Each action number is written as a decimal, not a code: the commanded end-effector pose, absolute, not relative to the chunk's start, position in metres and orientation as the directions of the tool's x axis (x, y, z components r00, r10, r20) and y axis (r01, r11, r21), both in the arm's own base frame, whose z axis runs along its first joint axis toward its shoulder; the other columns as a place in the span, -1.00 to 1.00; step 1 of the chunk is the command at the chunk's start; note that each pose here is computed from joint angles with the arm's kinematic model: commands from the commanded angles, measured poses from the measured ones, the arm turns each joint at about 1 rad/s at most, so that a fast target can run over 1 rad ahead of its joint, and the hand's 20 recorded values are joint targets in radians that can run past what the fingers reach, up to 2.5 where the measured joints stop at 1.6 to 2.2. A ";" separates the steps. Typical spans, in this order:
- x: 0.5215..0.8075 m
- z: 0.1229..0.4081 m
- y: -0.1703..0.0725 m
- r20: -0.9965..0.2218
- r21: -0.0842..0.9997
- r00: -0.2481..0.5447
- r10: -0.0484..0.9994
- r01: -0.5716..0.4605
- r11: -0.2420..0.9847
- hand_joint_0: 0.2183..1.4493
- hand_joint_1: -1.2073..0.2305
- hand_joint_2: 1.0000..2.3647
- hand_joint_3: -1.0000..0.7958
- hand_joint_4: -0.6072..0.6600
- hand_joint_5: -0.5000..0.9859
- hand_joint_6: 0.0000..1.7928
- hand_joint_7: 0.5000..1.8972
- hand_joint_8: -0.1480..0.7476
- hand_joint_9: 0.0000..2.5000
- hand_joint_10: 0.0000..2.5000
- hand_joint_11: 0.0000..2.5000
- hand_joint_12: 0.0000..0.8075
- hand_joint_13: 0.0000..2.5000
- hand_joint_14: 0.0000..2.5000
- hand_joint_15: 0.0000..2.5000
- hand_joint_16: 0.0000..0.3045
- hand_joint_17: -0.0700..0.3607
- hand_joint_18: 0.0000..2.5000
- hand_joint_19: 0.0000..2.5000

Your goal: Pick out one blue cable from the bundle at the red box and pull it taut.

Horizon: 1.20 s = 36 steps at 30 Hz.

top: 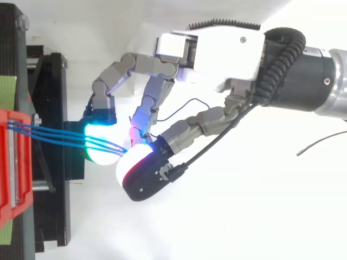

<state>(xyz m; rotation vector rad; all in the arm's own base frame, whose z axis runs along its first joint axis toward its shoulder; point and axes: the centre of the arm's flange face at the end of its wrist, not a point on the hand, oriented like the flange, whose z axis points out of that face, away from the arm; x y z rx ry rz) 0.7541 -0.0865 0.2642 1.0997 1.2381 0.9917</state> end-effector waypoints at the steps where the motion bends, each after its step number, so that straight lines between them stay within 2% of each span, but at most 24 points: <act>1: 0.754 0.265 -0.087 -0.205 0.979 0.088 0.975 0.012 0.204 -0.12 -0.67 -1.00 -0.44 -0.30 -0.53 0.04 -0.39 -0.04 0.01 -0.98 -0.25 -0.21 -0.06 -0.98 -0.50 -0.70 -0.19 -0.19 -0.53; 5: 0.753 0.263 -0.087 -0.206 0.979 0.086 0.975 0.021 0.205 -0.20 -0.66 -1.00 -0.44 -0.17 -0.53 0.04 -0.43 -0.04 0.01 -0.98 -0.25 -0.21 -0.06 -0.98 -0.51 -0.70 -0.20 -0.19 -0.53; 8: 0.753 0.263 -0.086 -0.209 0.978 0.084 0.974 0.023 0.208 -0.38 -0.56 -1.00 -0.44 -0.03 -0.51 0.02 -0.47 -0.02 0.04 -0.98 -0.26 -0.17 -0.04 -0.98 -0.49 -0.69 -0.19 -0.18 -0.51; 12: 0.753 0.263 -0.086 -0.214 0.977 0.084 0.973 0.023 0.213 -0.49 -0.42 -1.00 -0.44 0.03 -0.51 0.00 -0.49 -0.01 0.05 -0.98 -0.26 -0.15 -0.03 -0.98 -0.50 -0.67 -0.15 -0.16 -0.50; 21: 0.753 0.263 -0.086 -0.214 0.977 0.084 0.973 0.023 0.213 -0.42 -0.17 -1.00 -0.44 0.00 -0.49 -0.03 -0.40 -0.02 0.08 -0.98 -0.26 -0.16 -0.02 -0.98 -0.49 -0.68 -0.16 -0.16 -0.49; 25: 0.753 0.264 -0.087 -0.214 0.977 0.086 0.973 0.022 0.213 -0.36 -0.25 -1.00 -0.44 -0.04 -0.49 -0.03 -0.40 -0.01 0.08 -0.97 -0.26 -0.16 -0.02 -0.98 -0.48 -0.68 -0.17 -0.17 -0.48; 30: 0.753 0.262 -0.086 -0.215 0.977 0.083 0.973 0.029 0.213 -0.31 -0.40 -0.99 -0.32 -0.05 -0.49 -0.02 -0.36 0.00 0.06 -0.98 -0.25 -0.15 -0.03 -0.98 -0.49 -0.68 -0.17 -0.17 -0.49; 32: 0.752 0.263 -0.086 -0.215 0.977 0.083 0.973 0.029 0.213 -0.24 -0.50 -0.98 -0.28 -0.17 -0.51 0.01 -0.33 0.01 0.04 -0.98 -0.25 -0.16 -0.03 -0.98 -0.49 -0.68 -0.17 -0.16 -0.50; 33: 0.752 0.263 -0.086 -0.215 0.977 0.083 0.973 0.029 0.213 -0.20 -0.53 -0.98 -0.26 -0.23 -0.52 0.01 -0.24 0.00 0.04 -0.97 -0.26 -0.17 -0.04 -0.98 -0.50 -0.69 -0.18 -0.17 -0.51; 36: 0.752 0.263 -0.086 -0.215 0.977 0.083 0.973 0.029 0.213 -0.14 -0.58 -0.98 -0.28 -0.31 -0.52 0.03 -0.22 0.00 0.03 -0.98 -0.25 -0.18 -0.04 -0.98 -0.49 -0.69 -0.19 -0.18 -0.51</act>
